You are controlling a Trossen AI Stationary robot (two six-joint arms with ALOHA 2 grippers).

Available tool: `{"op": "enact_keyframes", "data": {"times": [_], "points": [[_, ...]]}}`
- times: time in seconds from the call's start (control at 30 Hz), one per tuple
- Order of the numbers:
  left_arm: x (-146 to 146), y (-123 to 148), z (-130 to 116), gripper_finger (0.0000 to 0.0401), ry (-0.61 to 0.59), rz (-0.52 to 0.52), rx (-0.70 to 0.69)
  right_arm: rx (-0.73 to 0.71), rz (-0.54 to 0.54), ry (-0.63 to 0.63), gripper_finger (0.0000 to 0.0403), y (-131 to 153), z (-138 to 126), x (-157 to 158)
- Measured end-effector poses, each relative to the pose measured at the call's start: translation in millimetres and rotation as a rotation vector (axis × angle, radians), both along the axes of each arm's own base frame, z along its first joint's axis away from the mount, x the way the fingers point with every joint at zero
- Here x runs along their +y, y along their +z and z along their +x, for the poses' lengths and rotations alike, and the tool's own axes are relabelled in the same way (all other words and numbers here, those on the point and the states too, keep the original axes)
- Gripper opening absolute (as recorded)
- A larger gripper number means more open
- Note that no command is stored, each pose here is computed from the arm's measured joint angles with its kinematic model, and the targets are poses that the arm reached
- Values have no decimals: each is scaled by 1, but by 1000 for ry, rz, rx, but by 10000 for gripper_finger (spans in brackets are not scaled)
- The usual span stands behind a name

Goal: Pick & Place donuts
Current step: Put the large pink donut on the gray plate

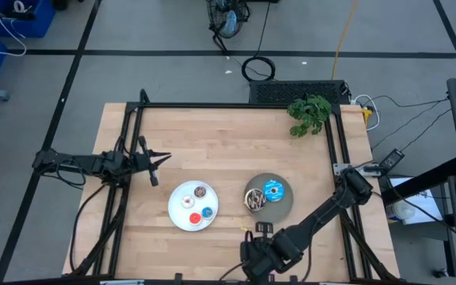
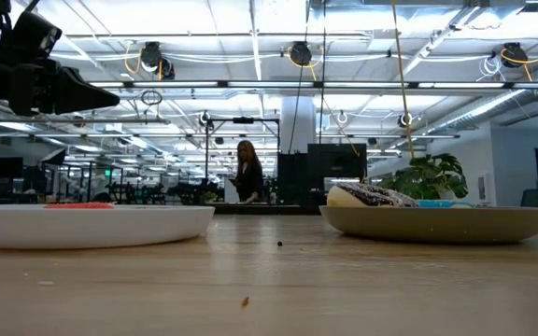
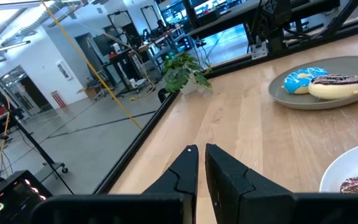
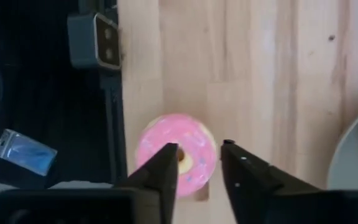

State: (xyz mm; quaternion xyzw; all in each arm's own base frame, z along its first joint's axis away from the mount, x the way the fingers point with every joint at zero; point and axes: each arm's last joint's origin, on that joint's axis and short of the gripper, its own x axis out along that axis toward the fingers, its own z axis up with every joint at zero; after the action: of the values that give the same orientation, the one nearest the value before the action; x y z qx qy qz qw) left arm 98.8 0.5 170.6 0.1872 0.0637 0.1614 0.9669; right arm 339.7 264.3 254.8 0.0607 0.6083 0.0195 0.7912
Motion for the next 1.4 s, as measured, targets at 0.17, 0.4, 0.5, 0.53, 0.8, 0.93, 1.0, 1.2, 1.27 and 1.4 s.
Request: {"op": "enact_keyframes", "data": {"times": [0.17,0.4,0.5,0.53,0.8,0.93,1.0,1.2,1.27,1.4], "points": [[0,1,0,37,0,2,-6,41,-12,-40,164,-8,-11,7],[0,3,0,37,-1,6,-26,107,-63,-70,197,-33,-15,-1],[0,3,0,37,-1,6,-26,109,-67,-62,201,-42,-14,-4],[0,3,0,37,-1,6,-25,106,-62,-51,201,-45,-13,-4],[0,3,0,37,-1,6,-25,103,10,-26,201,-68,-13,-3],[0,3,0,37,-1,5,-25,146,3,-58,201,-78,-19,-5],[0,3,0,37,-1,5,-25,161,-1,-68,201,-84,-22,-5],[0,3,0,37,-1,12,-22,119,37,-53,201,-97,-22,-4],[0,3,0,37,-2,18,-20,103,53,-45,201,-99,-20,-3],[0,3,0,37,-2,17,-21,112,68,-39,201,-99,-21,-3]]}}
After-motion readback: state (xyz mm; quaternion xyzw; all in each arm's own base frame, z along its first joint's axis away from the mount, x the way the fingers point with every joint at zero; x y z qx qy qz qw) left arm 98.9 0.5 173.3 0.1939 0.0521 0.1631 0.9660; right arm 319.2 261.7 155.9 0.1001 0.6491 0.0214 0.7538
